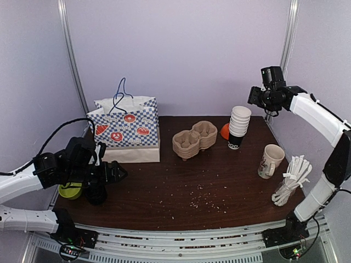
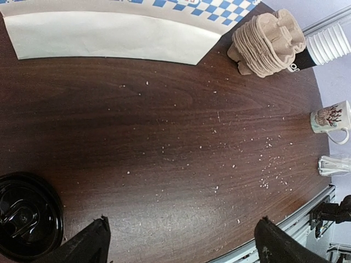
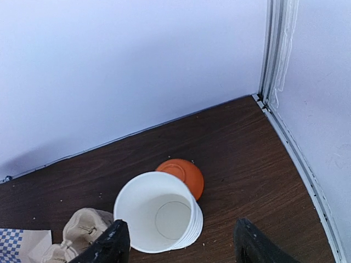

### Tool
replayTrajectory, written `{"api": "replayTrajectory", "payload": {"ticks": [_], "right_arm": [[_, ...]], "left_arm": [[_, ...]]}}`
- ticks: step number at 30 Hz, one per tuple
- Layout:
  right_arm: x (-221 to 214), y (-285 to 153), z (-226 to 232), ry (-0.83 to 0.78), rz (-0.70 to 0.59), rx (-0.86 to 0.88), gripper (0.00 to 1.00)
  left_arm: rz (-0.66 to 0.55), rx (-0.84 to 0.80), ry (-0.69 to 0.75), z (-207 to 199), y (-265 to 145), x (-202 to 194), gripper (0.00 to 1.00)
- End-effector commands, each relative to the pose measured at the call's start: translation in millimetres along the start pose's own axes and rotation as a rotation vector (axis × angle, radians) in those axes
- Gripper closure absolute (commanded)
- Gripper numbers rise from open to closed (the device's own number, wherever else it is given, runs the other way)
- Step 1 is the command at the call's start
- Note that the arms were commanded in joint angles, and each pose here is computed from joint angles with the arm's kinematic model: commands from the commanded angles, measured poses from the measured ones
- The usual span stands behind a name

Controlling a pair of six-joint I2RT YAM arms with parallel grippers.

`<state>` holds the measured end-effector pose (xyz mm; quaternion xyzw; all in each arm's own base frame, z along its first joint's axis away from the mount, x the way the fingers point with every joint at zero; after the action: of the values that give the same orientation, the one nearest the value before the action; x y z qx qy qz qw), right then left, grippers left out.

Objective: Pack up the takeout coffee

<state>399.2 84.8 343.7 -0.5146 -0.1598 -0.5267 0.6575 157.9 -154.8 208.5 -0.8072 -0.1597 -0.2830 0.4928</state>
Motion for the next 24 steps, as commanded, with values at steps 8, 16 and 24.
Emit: {"api": "replayTrajectory", "payload": {"ticks": [8, 16, 24], "right_arm": [[-25, 54, -20, 0.030, 0.183, -0.050, 0.48], [-29, 69, -25, 0.054, 0.204, -0.064, 0.60], [-26, 68, -24, 0.068, 0.207, -0.048, 0.82]], "left_arm": [[-0.030, -0.044, 0.015, -7, 10, 5, 0.05], [-0.034, -0.041, 0.009, -5, 9, 3, 0.05], [-0.030, -0.035, 0.010, -6, 12, 3, 0.05]]}}
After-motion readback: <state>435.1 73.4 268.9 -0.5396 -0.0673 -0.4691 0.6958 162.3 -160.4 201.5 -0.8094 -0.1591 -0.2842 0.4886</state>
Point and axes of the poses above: each gripper's point midway between its finger pads, its own y axis out along the fingers, its own z axis along the line the jaws close on, x = y × z, the point moved 7 cm from there along -y, back along the fingers, and after that the axes turned 15 degrees about y, right-handed, at the moved point
